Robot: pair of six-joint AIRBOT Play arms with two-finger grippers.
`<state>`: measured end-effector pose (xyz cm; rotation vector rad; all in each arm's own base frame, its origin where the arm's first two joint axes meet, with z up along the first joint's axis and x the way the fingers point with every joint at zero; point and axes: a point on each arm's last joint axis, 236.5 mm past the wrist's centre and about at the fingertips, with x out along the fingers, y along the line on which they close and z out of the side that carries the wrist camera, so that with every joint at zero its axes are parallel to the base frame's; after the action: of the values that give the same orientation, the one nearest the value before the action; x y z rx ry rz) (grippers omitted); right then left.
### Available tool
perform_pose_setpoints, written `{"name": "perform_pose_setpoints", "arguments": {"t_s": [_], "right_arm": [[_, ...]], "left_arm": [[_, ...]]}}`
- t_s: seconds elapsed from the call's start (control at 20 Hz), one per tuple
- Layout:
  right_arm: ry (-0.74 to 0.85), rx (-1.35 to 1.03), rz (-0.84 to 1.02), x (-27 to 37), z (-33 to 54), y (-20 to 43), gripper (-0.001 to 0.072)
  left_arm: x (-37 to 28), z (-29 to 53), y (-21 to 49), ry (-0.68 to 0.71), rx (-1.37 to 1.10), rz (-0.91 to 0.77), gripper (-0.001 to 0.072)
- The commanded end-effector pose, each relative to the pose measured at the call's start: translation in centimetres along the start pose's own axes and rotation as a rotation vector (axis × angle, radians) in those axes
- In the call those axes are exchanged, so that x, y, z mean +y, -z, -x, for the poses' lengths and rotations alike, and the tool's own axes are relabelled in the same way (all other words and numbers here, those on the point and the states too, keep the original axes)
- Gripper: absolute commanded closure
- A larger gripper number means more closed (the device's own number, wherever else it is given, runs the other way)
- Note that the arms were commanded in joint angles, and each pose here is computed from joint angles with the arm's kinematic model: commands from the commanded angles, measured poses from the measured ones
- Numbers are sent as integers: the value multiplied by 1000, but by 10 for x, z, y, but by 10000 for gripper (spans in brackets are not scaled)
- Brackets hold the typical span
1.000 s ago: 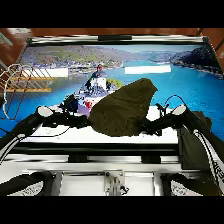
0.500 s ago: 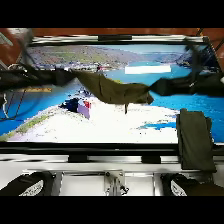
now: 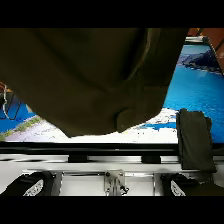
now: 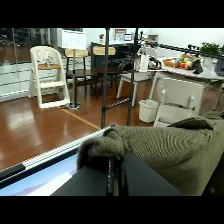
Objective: Fold the shirts.
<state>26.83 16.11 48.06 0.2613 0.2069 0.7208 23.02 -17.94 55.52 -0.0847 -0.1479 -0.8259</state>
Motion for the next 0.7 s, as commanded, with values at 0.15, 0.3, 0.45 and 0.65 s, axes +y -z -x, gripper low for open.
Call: {"name": "perform_pose_setpoints", "arguments": {"t_s": [0.15,0.3,0.45,0.65], "right_arm": [[-38,197,-186,24,16,42,624],[-63,318,-226,38,28,69,624],[-44,332,-251,40,35,73,624],[-16,454,-304,43,49,101,623]], "left_arm": [[-16,26,44,-11,229,5,650],[-30,45,69,7,354,9,651],[-37,58,82,4,420,30,651],[-45,76,98,-6,503,69,651]]}}
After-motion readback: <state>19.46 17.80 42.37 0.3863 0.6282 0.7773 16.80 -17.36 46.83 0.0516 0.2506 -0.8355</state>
